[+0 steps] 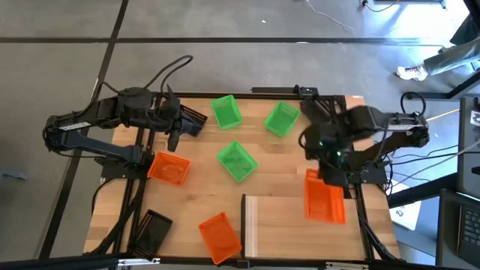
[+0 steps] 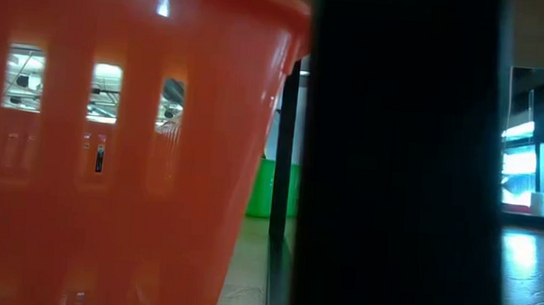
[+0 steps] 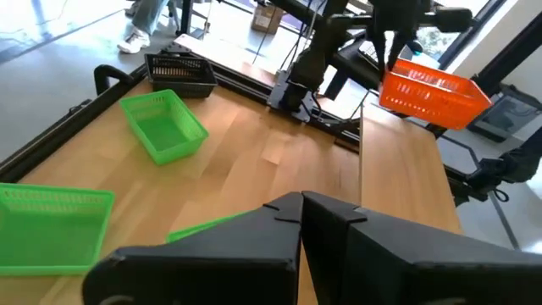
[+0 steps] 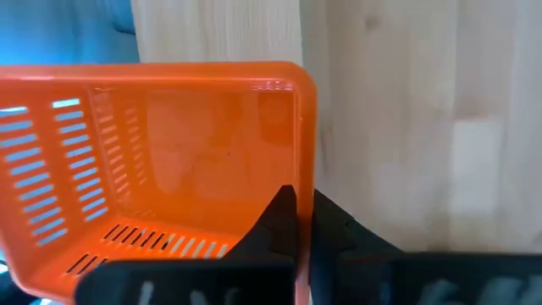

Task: Stack baskets on shelf by color
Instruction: Put the top right orange bin on the shelf

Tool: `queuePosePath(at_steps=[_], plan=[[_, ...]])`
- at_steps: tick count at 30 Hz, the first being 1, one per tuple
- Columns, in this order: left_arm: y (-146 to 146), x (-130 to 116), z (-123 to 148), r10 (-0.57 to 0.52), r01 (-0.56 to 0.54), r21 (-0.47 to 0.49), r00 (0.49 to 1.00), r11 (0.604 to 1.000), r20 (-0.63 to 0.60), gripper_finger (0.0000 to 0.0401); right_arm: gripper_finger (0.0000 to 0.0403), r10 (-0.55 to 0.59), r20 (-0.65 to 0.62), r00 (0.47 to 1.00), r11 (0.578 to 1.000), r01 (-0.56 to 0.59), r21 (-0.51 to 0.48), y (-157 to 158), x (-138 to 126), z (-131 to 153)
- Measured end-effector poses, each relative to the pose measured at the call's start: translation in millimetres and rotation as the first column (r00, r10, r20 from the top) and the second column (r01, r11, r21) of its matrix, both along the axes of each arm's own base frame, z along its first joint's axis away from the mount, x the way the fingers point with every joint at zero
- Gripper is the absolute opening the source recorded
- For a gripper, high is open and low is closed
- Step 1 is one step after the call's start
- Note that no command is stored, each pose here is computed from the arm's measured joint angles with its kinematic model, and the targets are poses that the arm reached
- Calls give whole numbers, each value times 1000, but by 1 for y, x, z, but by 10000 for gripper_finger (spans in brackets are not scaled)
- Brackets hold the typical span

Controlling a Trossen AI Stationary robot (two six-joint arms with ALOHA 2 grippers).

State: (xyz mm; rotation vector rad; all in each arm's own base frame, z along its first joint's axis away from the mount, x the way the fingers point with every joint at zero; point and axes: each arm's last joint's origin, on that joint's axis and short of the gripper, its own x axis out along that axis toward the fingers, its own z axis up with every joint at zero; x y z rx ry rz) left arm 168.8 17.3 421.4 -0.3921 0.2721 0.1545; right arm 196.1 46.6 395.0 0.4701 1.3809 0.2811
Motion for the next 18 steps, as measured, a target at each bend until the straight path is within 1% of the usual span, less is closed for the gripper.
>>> queuePosePath(at_steps=[3,7,10,14,15,18], plan=[[0,0,0,0,0,5,1000,1000,-1,0,0,-36,-104,994,999,36,-8,16,-11,-12],[0,0,0,-21,21,42,1000,999,-4,0,0,-28,-196,980,999,24,-22,32,-23,-28],[-2,3,-1,-86,86,33,996,996,-10,0,0,-41,-242,969,999,36,-26,40,-28,-40],[-5,3,-1,-188,188,3,982,982,-1,0,0,-62,-305,950,998,60,-17,48,-35,-56],[-5,3,-1,-204,204,-3,979,979,0,0,0,-61,-314,948,998,60,-14,51,-36,-61],[-6,3,-1,-212,212,-13,977,977,2,0,0,-11,-300,954,1000,11,-1,62,-37,-73]])
